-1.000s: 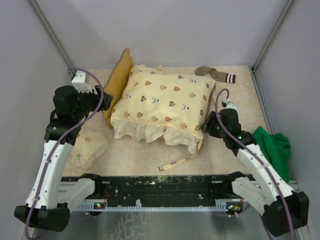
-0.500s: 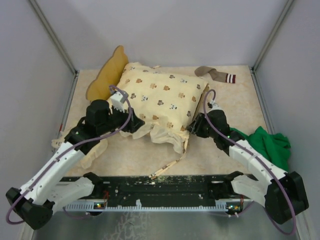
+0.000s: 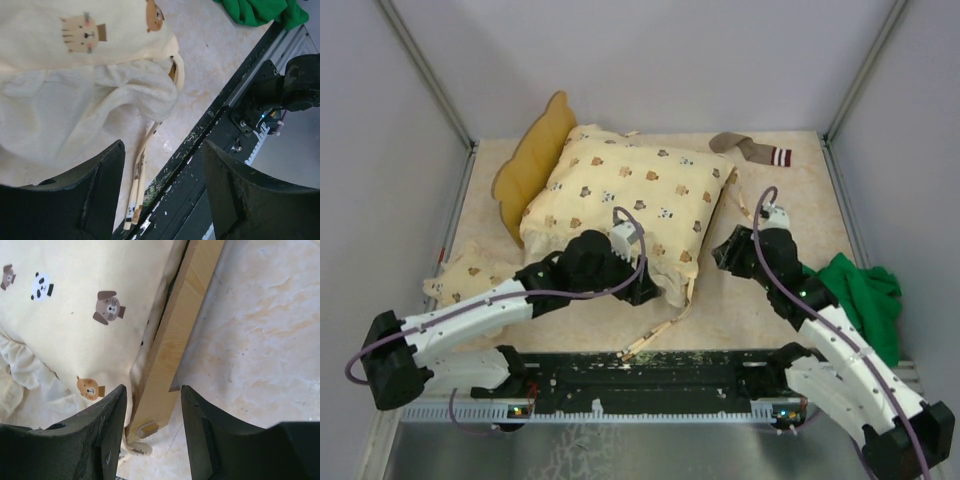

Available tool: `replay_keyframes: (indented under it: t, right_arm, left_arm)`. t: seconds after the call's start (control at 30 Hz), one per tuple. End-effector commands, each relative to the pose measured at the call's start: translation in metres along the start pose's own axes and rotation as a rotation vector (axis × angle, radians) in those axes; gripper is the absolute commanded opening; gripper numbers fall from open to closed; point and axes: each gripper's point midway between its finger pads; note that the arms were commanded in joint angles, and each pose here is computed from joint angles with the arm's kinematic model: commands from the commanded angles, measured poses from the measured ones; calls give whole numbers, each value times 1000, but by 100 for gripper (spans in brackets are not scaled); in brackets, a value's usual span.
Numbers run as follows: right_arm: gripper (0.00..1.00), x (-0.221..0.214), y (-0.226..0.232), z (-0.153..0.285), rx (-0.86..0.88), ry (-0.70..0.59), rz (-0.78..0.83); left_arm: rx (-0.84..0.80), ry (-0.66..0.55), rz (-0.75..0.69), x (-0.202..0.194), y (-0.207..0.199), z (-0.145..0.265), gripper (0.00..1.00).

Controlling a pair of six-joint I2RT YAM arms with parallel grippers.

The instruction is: Set up the pet bed

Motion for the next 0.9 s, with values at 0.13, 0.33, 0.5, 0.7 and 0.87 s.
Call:
replay_keyframes:
  t: [0.13,0.33,0.5,0.7,0.87]
  right_arm:
    - [48,7,-12,34,-27,-111,-1]
    - [48,-8,2,36,70,-68,4]
    - [48,-23,18,30,174,-13,14]
    - [46,-25,26,28,214,1,3]
    - [46,-23,27,32,218,1,-9]
  left_arm:
    - [-49,10,19,-17,-31,-53,70]
    - [29,63,9,-36,-20,-85,68]
    - [104,28,-30,-24,-12,-85,30]
    - [147,-126,-104,18,-13,-66,0]
    - [145,-146,-85,23,-16,-57,0]
Point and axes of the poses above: each gripper's point midway between its finger pads, its own z axis back along the fingers, its own y axis along the line the jaws close on, x = y × z, and after that the axes turned 9 degrees about z, right-handed
